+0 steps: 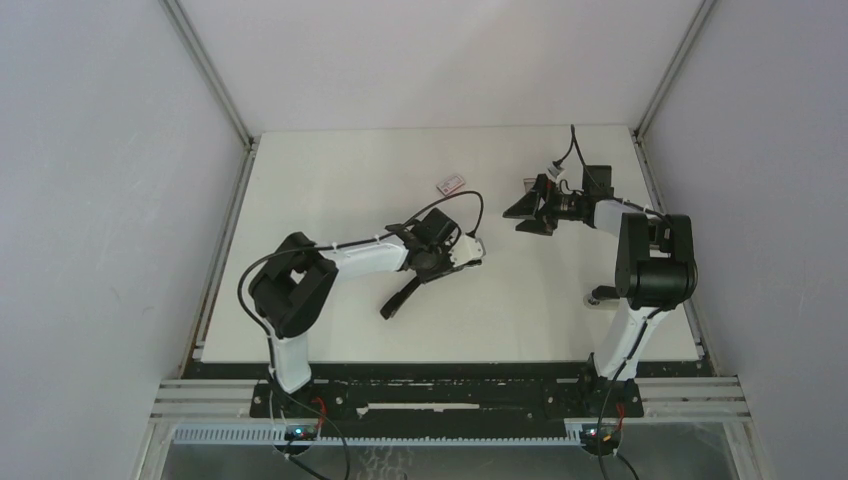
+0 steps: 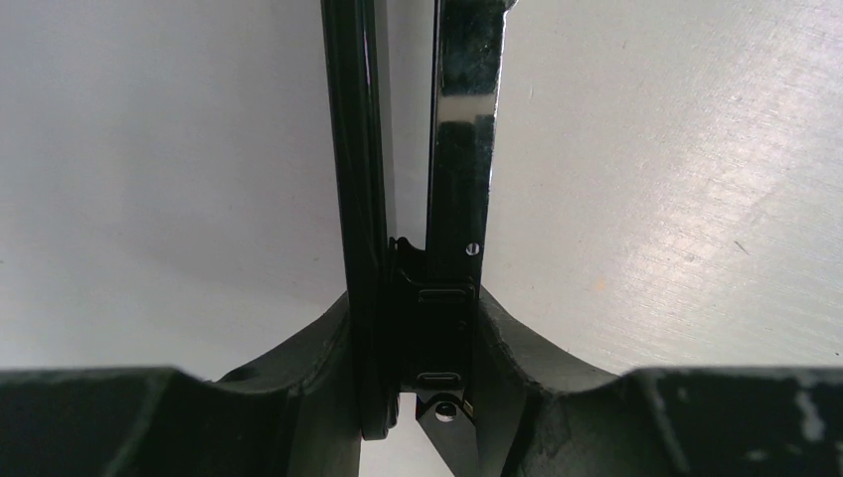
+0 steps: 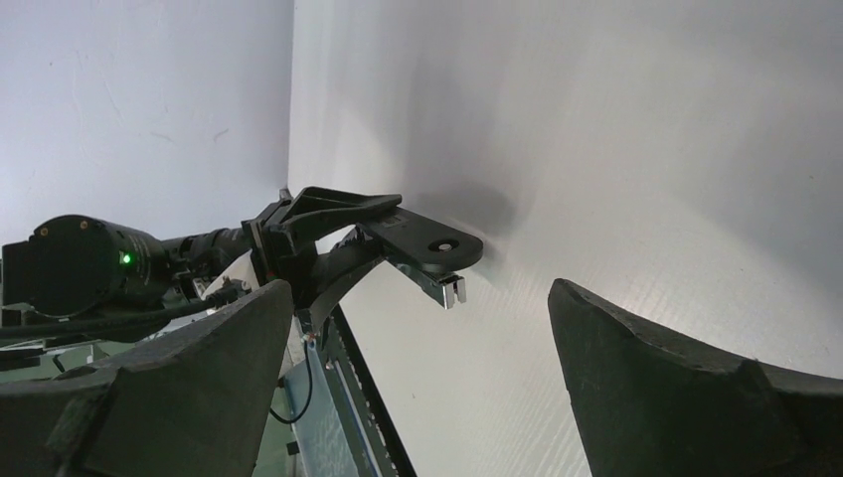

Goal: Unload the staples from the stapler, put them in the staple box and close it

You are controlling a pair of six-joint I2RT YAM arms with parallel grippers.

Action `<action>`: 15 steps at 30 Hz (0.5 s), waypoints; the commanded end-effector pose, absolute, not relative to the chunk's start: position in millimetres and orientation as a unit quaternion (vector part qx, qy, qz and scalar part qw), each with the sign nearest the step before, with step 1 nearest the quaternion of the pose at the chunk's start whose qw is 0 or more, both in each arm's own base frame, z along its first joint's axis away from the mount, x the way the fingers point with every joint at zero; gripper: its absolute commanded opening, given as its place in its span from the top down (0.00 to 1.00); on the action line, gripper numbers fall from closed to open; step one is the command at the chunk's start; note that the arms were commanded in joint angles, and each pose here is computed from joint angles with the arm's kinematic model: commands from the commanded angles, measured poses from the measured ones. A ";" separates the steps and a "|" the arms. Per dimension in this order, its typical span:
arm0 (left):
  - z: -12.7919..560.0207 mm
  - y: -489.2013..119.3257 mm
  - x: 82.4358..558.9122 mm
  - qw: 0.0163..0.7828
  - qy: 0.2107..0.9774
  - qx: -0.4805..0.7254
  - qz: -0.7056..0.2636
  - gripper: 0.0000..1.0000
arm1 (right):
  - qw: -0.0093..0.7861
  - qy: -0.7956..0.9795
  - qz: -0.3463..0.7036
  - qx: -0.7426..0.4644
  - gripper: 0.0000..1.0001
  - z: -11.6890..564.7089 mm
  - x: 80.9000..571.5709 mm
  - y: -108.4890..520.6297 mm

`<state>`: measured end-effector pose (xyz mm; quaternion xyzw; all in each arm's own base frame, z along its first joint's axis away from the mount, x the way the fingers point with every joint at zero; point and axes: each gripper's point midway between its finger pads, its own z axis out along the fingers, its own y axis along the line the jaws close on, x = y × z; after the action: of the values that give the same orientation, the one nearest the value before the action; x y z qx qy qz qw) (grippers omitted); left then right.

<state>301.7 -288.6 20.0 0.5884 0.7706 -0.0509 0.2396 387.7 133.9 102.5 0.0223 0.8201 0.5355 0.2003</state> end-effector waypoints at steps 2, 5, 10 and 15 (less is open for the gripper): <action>22.2 -286.9 299.3 0.264 0.758 0.596 -0.021 1.00 | 0.225 0.812 0.538 0.013 0.00 122.5 393.8 128.8; 23.2 -287.6 298.5 0.273 0.751 0.602 -0.007 1.00 | 0.225 0.812 0.538 0.016 0.00 122.7 394.0 127.9; 26.3 -287.6 300.6 0.290 0.743 0.602 0.017 1.00 | 0.225 0.812 0.538 0.017 0.00 122.8 394.3 126.8; 27.7 -286.2 301.3 0.308 0.730 0.608 0.057 1.00 | 0.226 0.812 0.538 0.019 0.00 123.2 394.7 125.3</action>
<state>300.1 -290.7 22.8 0.6033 0.7442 0.0210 0.2859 389.9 127.3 102.6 0.0314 0.8199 0.5343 0.2035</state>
